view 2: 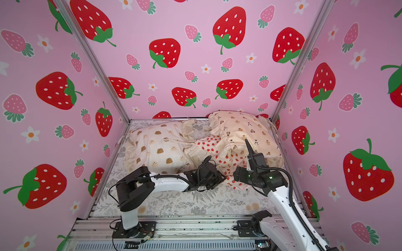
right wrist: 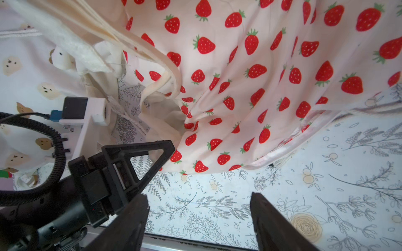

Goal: Zip up pillowcases
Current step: Pick up the pillowcase from the center of the board.

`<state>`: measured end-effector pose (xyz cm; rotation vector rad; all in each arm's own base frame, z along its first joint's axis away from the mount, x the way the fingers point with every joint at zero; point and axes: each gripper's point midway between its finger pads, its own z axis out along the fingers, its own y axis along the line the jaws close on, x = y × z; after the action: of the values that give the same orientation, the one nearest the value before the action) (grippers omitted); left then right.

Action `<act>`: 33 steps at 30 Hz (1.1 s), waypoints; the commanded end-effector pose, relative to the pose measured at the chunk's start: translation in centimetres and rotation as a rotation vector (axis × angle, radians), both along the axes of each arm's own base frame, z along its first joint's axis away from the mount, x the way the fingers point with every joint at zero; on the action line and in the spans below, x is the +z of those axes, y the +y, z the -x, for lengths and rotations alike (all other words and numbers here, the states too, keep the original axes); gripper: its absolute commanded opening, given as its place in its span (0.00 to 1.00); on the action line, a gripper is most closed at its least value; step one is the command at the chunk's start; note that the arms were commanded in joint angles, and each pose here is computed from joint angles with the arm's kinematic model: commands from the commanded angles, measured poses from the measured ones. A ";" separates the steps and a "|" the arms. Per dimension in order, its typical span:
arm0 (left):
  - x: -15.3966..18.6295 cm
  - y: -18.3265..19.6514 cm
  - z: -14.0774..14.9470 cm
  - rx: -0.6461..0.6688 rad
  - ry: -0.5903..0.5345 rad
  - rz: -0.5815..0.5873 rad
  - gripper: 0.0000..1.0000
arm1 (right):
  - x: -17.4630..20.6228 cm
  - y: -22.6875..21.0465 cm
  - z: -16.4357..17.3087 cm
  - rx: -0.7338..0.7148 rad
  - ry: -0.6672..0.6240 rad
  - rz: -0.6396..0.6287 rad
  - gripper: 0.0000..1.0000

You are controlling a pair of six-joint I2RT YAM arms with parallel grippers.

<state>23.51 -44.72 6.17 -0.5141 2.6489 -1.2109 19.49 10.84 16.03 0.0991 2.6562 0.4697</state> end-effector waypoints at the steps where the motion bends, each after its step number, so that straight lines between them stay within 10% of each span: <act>1: -0.8 -0.8 -0.1 0.065 0.077 0.044 0.37 | -1.2 -0.8 1.5 -0.022 0.045 0.053 0.73; 11: -0.1 -0.2 -1.0 0.153 0.086 0.124 0.00 | -1.8 1.0 3.3 0.071 0.016 0.013 0.59; 33: 3.1 5.1 -0.8 0.279 0.099 0.241 0.00 | -2.7 7.6 4.0 0.265 -0.071 -0.311 0.44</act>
<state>23.79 -40.14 8.51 -0.9120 2.4591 -1.4213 15.15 17.26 12.93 -0.1658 2.5569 0.8778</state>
